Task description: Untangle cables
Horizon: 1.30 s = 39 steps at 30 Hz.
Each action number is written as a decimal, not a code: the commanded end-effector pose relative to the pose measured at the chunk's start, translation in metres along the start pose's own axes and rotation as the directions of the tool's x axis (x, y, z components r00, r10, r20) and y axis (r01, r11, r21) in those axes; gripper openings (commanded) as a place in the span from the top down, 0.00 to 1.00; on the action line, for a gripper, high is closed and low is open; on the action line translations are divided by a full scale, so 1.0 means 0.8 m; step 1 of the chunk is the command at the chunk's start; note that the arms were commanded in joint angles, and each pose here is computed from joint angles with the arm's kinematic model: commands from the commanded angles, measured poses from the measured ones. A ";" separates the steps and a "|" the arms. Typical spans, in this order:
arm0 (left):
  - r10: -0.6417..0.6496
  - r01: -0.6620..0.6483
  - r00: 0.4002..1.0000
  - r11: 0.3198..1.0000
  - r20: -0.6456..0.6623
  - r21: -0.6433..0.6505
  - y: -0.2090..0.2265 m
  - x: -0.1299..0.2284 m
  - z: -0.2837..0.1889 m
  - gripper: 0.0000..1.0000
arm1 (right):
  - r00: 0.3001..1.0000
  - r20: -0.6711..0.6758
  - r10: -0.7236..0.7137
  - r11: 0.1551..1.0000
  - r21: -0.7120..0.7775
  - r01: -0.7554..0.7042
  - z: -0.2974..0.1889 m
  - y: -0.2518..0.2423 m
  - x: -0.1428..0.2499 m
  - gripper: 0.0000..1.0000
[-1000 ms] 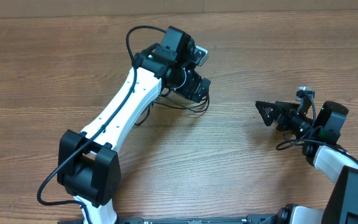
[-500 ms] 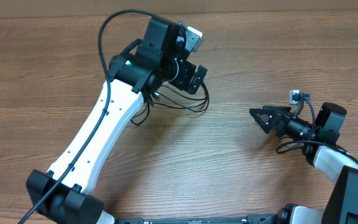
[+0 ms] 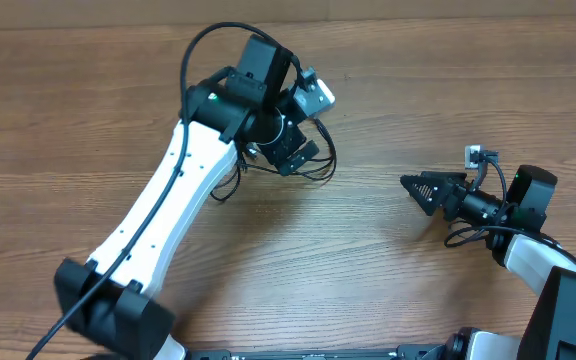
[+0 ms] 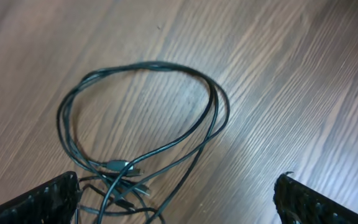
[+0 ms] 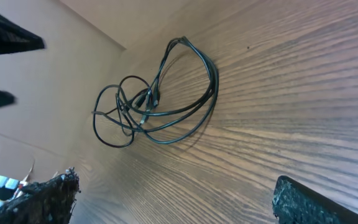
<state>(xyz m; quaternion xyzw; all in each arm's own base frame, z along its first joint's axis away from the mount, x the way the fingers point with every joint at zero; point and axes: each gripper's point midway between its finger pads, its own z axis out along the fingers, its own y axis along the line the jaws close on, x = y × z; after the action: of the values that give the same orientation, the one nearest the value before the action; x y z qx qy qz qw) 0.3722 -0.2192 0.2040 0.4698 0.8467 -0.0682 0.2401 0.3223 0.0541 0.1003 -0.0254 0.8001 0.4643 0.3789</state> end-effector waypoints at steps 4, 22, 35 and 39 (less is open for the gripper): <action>0.068 -0.057 0.993 0.991 -0.094 0.117 -0.016 0.019 0.063 0.00 | 0.999 -0.007 0.035 0.998 0.052 -0.034 0.000 -0.012 0.004 0.00; 0.104 -0.072 0.979 0.981 -0.173 0.181 -0.022 0.041 0.144 0.04 | 0.999 -0.005 0.048 0.993 0.106 -0.047 -0.001 -0.023 0.006 0.00; 0.101 -0.070 0.981 0.982 -0.168 0.178 -0.021 0.040 0.146 0.29 | 0.999 -0.005 0.048 0.993 0.106 -0.047 -0.001 -0.023 0.006 0.00; 0.099 -0.067 0.983 0.978 -0.157 0.197 -0.025 0.038 0.147 0.27 | 0.999 -0.005 0.048 0.993 0.106 -0.047 -0.001 -0.023 0.006 0.00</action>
<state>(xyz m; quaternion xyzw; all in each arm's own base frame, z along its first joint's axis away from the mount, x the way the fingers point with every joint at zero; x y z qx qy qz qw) 0.3832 -0.2393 0.0826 0.5243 0.8388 -0.0828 0.1211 0.3244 0.0453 0.0840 0.0105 0.8246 0.4325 0.3645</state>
